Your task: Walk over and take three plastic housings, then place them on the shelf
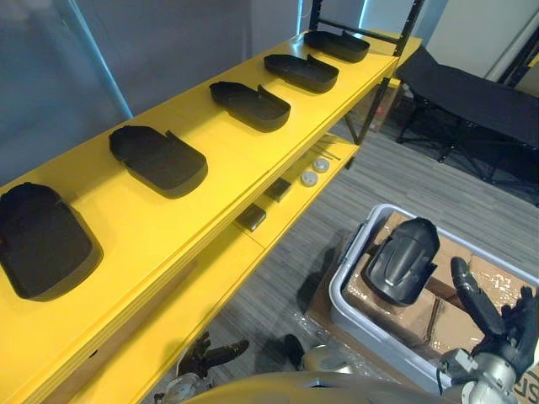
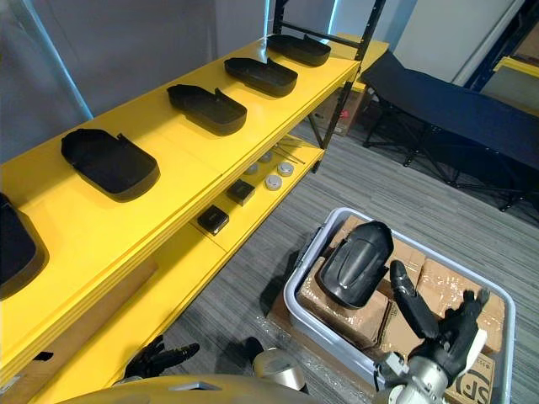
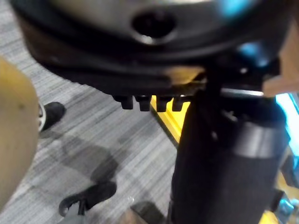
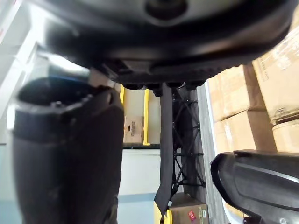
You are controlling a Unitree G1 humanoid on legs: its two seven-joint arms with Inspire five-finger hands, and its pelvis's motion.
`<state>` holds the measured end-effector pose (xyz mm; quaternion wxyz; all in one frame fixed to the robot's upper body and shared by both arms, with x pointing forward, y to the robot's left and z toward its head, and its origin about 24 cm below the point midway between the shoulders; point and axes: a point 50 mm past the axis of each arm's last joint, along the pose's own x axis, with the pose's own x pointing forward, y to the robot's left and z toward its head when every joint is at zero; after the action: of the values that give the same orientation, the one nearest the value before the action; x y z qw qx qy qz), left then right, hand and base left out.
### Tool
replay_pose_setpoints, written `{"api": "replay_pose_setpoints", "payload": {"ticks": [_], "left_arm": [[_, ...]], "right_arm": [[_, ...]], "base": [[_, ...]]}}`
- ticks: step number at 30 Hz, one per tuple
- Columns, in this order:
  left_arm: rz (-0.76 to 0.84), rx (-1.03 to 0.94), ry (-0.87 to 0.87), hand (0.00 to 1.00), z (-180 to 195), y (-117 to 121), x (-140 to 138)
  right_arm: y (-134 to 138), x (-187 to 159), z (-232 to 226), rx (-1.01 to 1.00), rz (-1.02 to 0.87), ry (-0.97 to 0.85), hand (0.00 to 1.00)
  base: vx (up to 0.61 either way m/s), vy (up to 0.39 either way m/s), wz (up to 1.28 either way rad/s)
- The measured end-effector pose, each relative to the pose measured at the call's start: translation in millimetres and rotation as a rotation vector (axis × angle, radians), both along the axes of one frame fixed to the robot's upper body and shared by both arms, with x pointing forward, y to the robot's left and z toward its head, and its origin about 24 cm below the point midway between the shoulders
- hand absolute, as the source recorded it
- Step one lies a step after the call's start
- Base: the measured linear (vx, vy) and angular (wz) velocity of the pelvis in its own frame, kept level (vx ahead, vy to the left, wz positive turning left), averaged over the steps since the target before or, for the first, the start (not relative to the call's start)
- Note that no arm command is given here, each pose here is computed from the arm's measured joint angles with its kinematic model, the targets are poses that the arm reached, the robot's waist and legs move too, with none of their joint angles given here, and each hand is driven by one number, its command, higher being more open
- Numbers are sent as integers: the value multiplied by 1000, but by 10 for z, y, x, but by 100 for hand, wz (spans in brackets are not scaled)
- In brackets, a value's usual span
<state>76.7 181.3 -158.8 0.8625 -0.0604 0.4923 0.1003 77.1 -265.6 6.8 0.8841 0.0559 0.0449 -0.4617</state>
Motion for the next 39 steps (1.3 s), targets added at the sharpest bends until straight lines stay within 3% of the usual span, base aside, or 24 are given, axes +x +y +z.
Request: {"api": "replay_pose_setpoints", "payload": {"ticks": [5, 10, 13, 19, 26, 34, 37, 39], "left_arm": [[-30, -26, 8, 100, -14, -144, -21], [23, 22, -53, 100, 58, -123, 51], [-64, 91, -117, 100, 116, -189, 125], [-217, 81, -238, 100, 265, -290, 360], [-206, 127, -279, 100, 388, -308, 378], [-175, 165, -180, 100, 301, 60, 297], [-173, 141, -154, 100, 221, -99, 325], [-128, 120, -157, 100, 213, -65, 327]], "right_arm": [[223, 190, -3, 66, 84, -88, 100], [637, 674, -68, 136, 376, -142, 100], [780, 910, -55, 136, 501, -152, 100], [911, 818, -140, 248, 448, -111, 100], [828, 577, -145, 283, 413, -119, 100], [1249, 1074, -144, 277, 593, -145, 100], [1138, 1101, -228, 243, 597, -77, 100], [1123, 994, -321, 258, 601, -14, 100]], "base": [[-48, -30, -11], [-25, -71, -63], [-25, 131, -63], [-135, 116, -8], [-133, 84, -84], [31, -178, -36], [69, -307, -86], [93, -305, -88]]}}
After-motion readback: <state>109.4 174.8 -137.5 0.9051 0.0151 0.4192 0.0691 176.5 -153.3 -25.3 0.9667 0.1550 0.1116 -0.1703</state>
